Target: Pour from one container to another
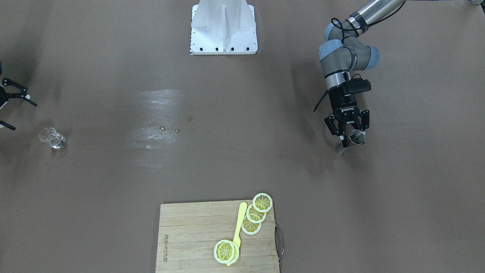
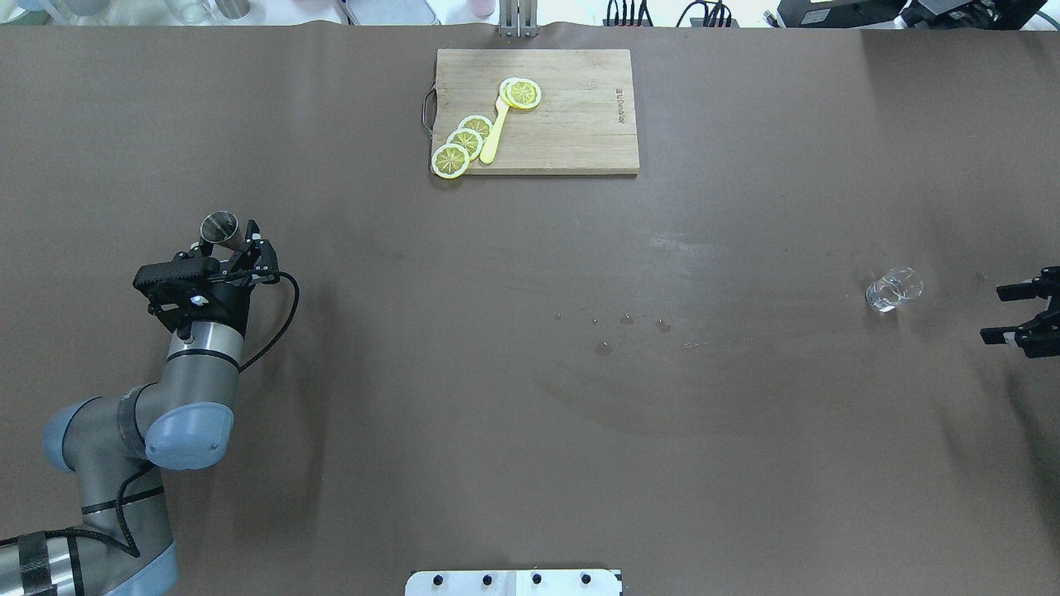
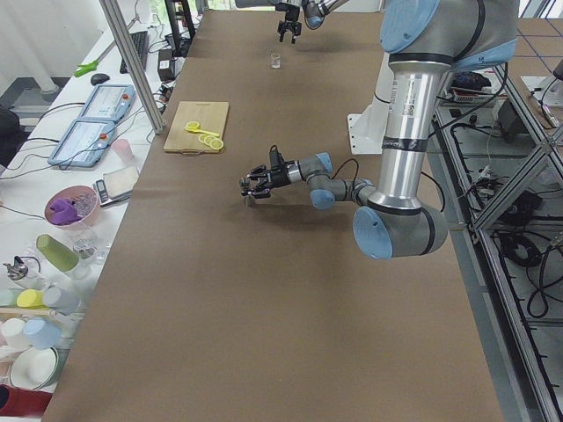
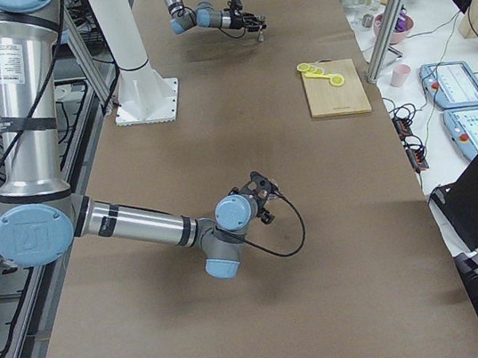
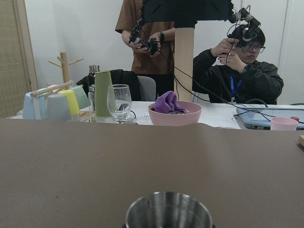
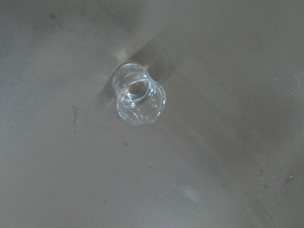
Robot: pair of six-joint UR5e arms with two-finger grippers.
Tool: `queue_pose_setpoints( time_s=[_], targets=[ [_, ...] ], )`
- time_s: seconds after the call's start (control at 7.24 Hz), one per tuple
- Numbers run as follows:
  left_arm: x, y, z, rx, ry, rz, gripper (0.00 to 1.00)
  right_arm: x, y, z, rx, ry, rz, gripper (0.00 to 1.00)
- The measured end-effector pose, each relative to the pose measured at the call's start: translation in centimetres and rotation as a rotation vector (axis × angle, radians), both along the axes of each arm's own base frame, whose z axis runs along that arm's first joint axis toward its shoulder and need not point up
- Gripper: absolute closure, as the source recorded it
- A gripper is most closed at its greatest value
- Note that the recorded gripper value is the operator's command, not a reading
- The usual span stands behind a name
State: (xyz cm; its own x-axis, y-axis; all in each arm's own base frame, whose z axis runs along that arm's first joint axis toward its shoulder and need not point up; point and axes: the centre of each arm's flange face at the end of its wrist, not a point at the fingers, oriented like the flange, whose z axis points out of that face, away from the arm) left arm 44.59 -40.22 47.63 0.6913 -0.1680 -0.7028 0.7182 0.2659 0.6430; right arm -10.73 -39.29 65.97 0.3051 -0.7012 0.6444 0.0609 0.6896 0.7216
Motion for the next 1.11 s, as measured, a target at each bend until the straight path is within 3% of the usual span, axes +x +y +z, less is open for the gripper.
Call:
queue_pose_setpoints(
  time_s=[0.28,0.83,1.11],
  targets=[
    [-0.1,0.0,-0.2,0.002,0.001,-0.001,0.02,1.3,1.3,-0.3,-0.123,0.049,0.015,0.0],
    [-1.2,-0.1,-1.8,0.01,0.008,0.008,0.02,4.2,5.3,3.8,-0.309,0.168,0.096,0.0],
    [-2.5,-0.4,-3.2,0.019,0.006,0.013,0.02,5.1,3.6,2.7,-0.424,0.255,0.171,0.0]
  ],
)
